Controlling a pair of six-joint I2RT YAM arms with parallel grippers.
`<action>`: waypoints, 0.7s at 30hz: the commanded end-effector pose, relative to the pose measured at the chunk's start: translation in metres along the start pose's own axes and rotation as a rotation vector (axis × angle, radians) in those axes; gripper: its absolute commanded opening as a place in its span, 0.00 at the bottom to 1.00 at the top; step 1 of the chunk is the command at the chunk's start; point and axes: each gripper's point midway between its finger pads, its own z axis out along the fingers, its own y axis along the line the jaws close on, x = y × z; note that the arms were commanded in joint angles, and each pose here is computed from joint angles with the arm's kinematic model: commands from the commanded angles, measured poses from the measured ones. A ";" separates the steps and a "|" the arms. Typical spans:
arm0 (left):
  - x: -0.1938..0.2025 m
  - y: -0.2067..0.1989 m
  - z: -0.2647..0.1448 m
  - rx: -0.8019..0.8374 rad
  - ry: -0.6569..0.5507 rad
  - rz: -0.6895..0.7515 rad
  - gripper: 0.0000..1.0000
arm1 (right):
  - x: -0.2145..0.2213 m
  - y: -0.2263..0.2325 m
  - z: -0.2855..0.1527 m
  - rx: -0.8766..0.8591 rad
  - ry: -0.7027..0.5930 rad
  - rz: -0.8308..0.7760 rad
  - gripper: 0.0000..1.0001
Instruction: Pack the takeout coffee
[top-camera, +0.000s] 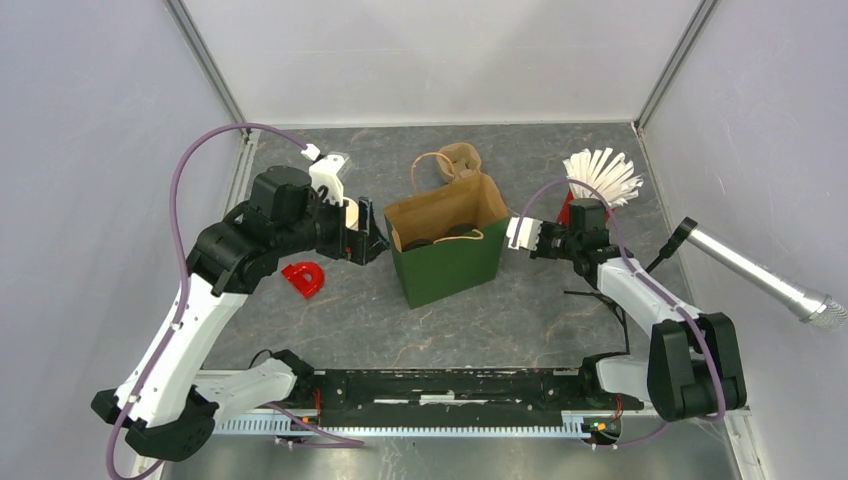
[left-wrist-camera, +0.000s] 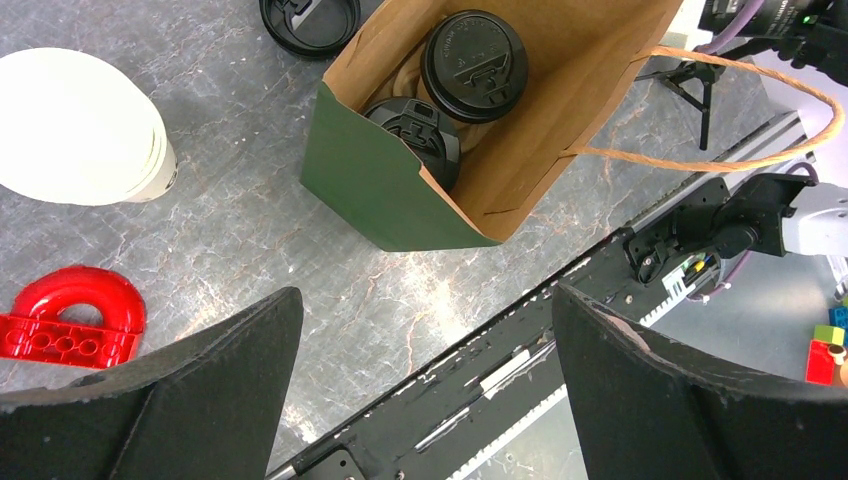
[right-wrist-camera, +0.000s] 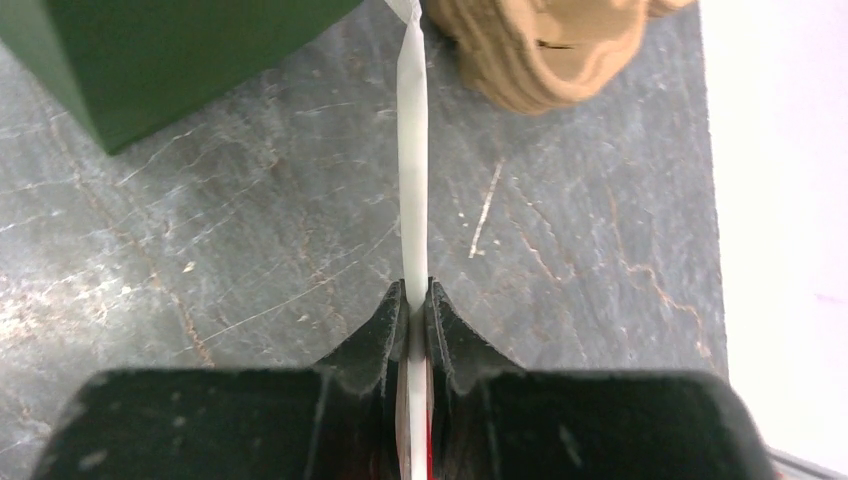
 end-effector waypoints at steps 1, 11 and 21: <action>-0.017 -0.003 -0.006 0.001 -0.060 -0.001 1.00 | -0.015 -0.039 -0.015 0.155 -0.014 0.058 0.08; -0.040 -0.013 -0.012 0.029 -0.118 0.001 1.00 | -0.062 -0.129 -0.050 0.426 -0.122 0.301 0.08; -0.040 -0.017 -0.019 0.042 -0.125 -0.026 1.00 | -0.182 -0.222 -0.125 0.537 -0.421 0.232 0.07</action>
